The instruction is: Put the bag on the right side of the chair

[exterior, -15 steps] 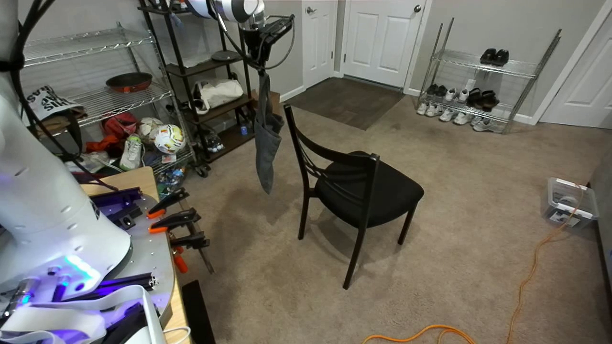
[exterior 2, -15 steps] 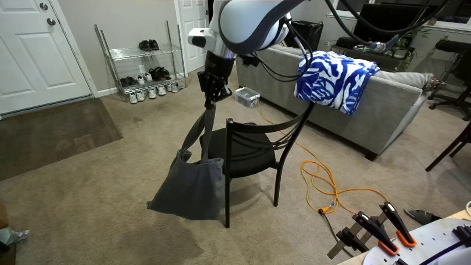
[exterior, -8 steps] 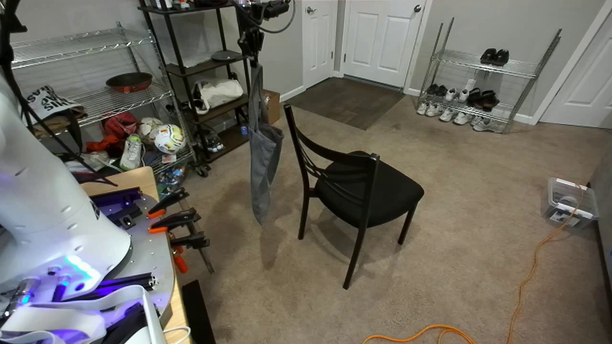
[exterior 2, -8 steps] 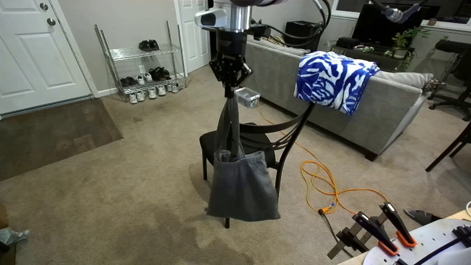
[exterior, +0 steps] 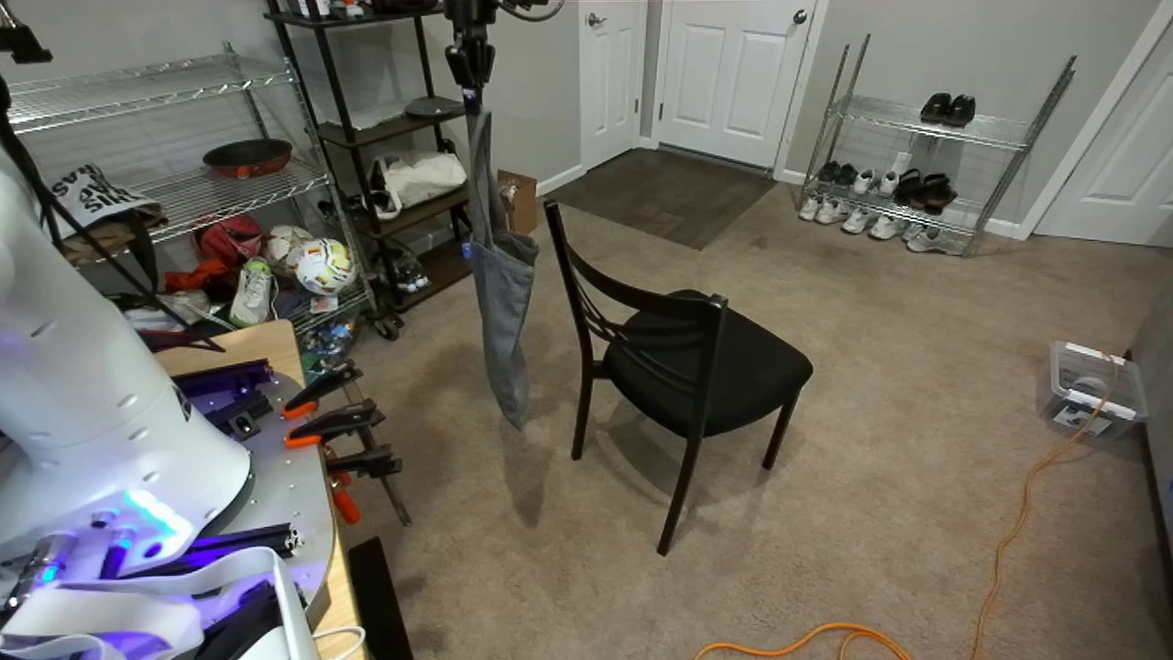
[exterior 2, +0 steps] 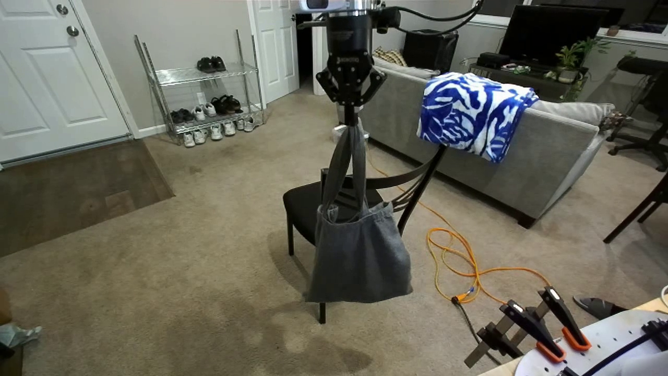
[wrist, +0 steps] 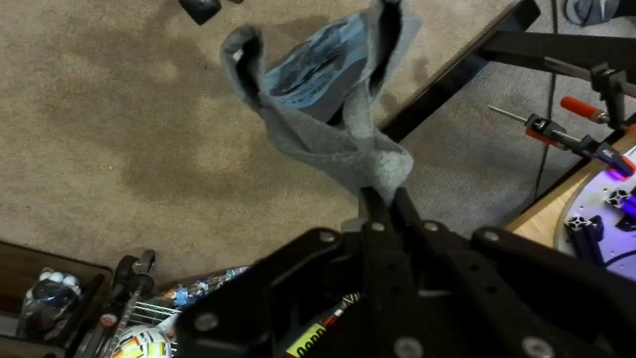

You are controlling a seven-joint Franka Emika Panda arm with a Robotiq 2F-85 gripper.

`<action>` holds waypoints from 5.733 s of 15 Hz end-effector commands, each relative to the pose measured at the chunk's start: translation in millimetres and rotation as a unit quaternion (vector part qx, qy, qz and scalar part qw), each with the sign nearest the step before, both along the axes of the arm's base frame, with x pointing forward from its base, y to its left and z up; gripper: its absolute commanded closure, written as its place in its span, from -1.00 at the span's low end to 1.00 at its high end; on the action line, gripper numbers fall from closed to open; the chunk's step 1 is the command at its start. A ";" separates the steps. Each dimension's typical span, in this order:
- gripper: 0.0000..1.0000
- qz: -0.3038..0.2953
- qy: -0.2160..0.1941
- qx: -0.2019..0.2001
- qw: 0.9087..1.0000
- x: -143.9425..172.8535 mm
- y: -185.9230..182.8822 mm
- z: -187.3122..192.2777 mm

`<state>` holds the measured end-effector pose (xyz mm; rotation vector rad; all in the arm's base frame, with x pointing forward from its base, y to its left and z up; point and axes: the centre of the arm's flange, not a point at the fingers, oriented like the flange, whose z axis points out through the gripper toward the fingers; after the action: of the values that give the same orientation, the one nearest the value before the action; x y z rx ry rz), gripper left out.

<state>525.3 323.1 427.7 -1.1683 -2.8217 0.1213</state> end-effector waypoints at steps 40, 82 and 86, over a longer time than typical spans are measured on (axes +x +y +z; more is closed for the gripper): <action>0.97 -0.314 0.080 -0.004 0.946 -14.7 -430.6 -61.7; 0.97 -0.451 0.048 0.013 0.891 16.4 -575.4 -98.2; 0.97 -0.448 0.037 0.015 0.893 49.4 -575.6 -95.1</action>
<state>546.6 -246.8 324.3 -2.2366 -1.9158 0.0733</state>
